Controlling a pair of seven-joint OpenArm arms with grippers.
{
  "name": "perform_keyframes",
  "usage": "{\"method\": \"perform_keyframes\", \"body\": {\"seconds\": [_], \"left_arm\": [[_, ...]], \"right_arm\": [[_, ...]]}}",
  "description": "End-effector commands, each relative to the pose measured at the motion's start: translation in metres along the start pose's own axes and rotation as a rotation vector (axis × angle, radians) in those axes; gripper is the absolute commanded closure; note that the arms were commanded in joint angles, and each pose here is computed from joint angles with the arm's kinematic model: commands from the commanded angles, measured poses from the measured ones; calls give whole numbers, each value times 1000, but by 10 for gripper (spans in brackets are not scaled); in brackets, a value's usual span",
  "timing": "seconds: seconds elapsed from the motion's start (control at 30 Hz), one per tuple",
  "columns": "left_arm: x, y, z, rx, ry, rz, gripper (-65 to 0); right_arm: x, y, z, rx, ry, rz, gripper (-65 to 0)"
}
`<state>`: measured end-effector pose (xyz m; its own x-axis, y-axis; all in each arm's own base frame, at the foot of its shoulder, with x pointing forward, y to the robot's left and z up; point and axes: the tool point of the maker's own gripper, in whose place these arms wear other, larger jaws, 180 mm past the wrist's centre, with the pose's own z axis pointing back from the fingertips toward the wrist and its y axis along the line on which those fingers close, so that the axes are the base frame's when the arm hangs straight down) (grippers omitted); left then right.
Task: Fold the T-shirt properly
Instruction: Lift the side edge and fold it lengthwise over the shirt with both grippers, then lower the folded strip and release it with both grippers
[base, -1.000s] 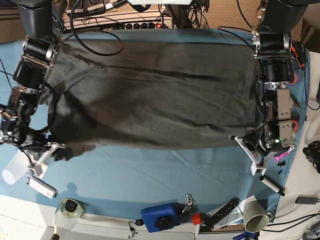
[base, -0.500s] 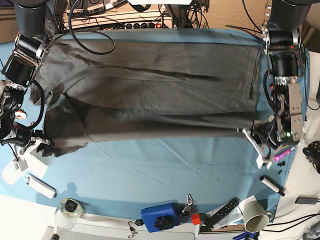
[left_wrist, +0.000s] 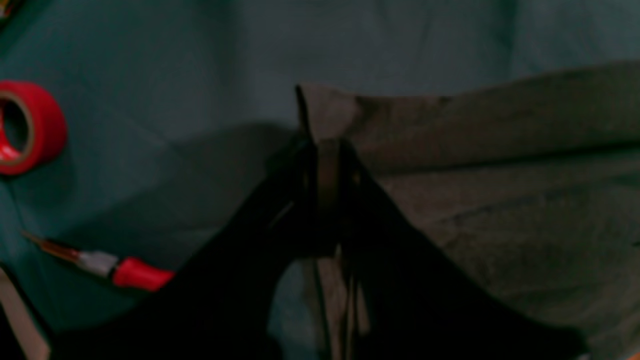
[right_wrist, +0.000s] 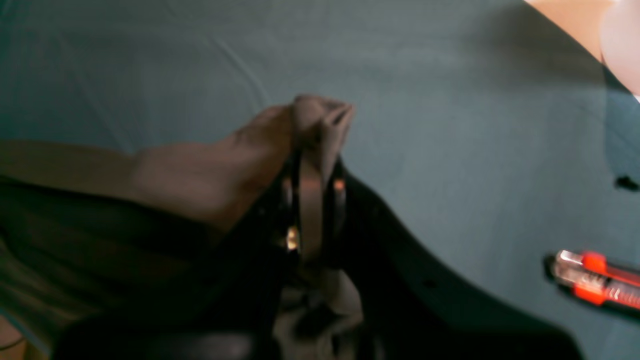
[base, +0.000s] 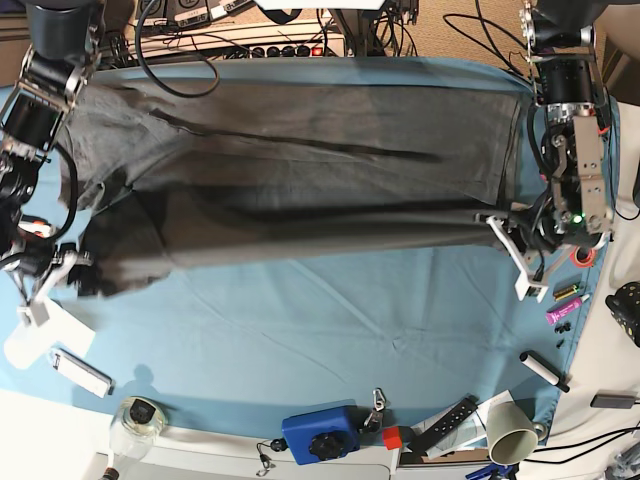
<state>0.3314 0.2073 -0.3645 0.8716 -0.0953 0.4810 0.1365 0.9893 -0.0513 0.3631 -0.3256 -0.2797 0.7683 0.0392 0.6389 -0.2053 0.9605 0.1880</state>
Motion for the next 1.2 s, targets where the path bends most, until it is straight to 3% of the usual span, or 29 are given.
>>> {"method": "perform_keyframes", "body": {"seconds": [0.0,0.13,0.33,0.53,0.87,1.17], "left_arm": [[12,12,10,26,-45,5,0],[3,25,20,38,-55,23,0],[-24,38,28,81,-21,-5,0],[-43,31,32,79,-5,-29,0],[-64,16,44,72,-6,-74,0],[-81,4,54,63,2,-108,0]], "right_arm": [[15,-5,13,-27,-44,32,0],[-4,0,13,-29,-17,48,0],[-16,-1,36,-44,-69,48,0],[-43,-7,52,-74,-61,31,0],[-87,-4,82,-150,9,87,0],[-112,-18,111,-203,16,27,0]]}}
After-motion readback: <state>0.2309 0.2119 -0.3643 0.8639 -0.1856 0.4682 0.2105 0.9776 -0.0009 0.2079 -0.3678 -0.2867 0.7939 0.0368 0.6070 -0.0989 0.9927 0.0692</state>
